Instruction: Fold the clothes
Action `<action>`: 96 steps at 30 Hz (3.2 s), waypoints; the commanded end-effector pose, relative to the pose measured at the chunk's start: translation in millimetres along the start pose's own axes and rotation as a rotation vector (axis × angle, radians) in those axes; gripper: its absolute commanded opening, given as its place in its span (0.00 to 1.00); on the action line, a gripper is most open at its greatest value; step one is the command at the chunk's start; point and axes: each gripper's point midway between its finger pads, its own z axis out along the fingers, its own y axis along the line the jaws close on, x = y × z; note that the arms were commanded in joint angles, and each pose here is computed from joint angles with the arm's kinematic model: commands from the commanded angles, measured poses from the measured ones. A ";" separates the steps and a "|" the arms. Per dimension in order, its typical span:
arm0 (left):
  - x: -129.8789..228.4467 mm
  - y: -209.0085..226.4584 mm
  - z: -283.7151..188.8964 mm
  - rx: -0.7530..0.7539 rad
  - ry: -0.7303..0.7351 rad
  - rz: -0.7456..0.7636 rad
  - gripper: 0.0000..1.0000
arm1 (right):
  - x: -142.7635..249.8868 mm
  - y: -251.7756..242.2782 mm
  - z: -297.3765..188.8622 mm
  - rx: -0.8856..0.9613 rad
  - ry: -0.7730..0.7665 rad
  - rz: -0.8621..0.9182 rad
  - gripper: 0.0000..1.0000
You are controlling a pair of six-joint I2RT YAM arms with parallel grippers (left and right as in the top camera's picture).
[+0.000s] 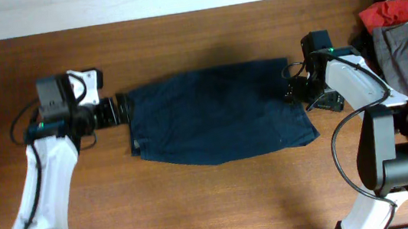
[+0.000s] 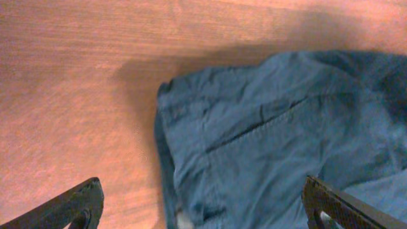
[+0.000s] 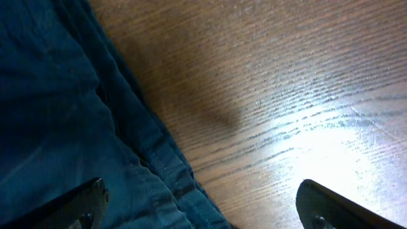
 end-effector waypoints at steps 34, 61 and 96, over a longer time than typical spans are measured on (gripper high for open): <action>86.0 11.9 134.0 -0.210 0.322 -0.171 0.99 | -0.4 -17.7 -11.2 0.077 -0.011 0.010 0.99; 92.7 9.8 142.4 -0.184 0.341 -0.179 0.39 | 2.1 28.8 31.9 -0.245 0.035 -0.212 0.99; 90.2 9.5 143.3 -0.181 0.331 -0.177 0.43 | -7.5 17.3 40.8 -0.134 -0.030 -0.071 0.04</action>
